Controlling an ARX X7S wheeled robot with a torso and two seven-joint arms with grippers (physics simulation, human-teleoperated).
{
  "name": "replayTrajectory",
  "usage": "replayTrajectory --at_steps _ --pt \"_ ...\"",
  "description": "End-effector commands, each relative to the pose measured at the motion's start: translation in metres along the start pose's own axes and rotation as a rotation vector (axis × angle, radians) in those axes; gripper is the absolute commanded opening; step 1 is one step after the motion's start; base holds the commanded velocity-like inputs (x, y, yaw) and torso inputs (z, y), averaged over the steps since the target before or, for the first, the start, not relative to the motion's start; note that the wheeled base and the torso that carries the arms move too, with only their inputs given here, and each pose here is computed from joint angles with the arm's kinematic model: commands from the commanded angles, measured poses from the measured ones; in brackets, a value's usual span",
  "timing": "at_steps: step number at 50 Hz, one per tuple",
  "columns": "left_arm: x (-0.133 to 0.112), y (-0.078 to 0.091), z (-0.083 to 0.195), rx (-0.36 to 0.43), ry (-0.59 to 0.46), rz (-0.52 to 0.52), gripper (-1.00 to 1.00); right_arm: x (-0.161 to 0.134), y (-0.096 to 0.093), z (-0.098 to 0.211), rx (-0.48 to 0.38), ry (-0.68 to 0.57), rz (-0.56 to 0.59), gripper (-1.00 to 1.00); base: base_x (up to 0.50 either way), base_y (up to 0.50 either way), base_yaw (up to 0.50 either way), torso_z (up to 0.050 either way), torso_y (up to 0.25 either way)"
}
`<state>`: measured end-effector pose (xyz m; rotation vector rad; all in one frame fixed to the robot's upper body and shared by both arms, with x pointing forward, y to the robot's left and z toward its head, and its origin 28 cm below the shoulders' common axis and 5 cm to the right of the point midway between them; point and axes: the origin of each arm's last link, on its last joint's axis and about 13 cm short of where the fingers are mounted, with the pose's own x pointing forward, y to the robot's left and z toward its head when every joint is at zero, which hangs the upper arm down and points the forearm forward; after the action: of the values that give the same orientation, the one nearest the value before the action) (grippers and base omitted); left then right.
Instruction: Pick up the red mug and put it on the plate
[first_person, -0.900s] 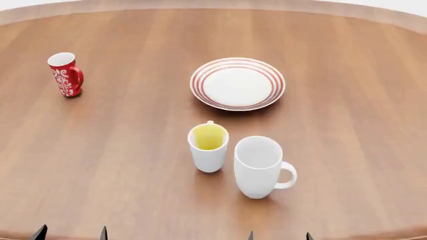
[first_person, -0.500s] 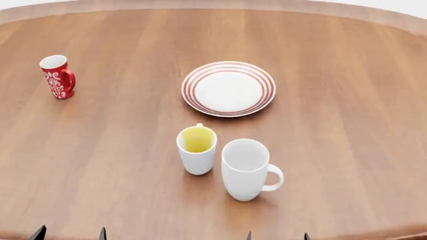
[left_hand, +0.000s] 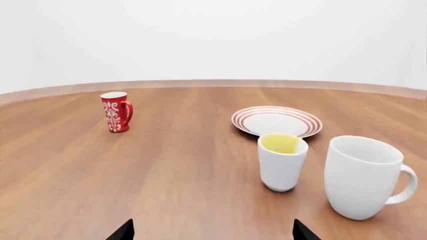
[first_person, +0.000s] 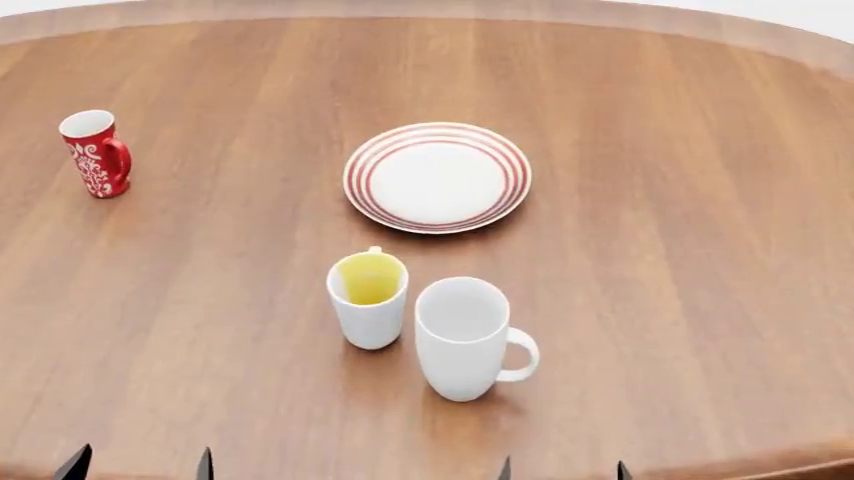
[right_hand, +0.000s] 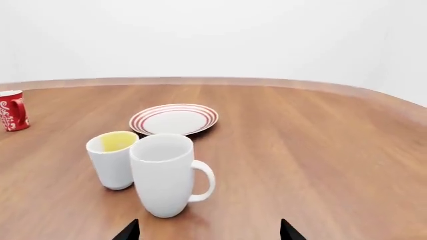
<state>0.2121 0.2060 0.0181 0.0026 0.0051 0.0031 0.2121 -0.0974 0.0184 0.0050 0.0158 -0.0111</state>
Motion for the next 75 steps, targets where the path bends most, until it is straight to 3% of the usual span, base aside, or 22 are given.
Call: replayTrajectory --at_steps 1,16,34,75 --pt "0.008 0.004 0.043 0.022 -0.04 0.002 1.0 0.01 -0.003 0.043 0.002 -0.004 0.0 1.0 0.0 0.0 0.0 0.0 0.0" --pt "0.029 0.013 0.125 0.062 -0.133 -0.023 1.0 0.034 -0.009 0.133 0.013 -0.082 0.008 1.0 0.0 0.0 0.0 0.0 0.0" --pt "0.031 0.015 0.123 0.066 -0.136 -0.02 1.0 0.036 -0.007 0.131 -0.004 -0.088 0.006 1.0 0.02 0.0 0.0 0.0 0.0" --pt "0.031 0.018 0.123 0.069 -0.141 -0.011 1.0 0.038 -0.004 0.132 -0.016 -0.077 0.007 1.0 0.5 0.0 0.0 0.0 0.0"
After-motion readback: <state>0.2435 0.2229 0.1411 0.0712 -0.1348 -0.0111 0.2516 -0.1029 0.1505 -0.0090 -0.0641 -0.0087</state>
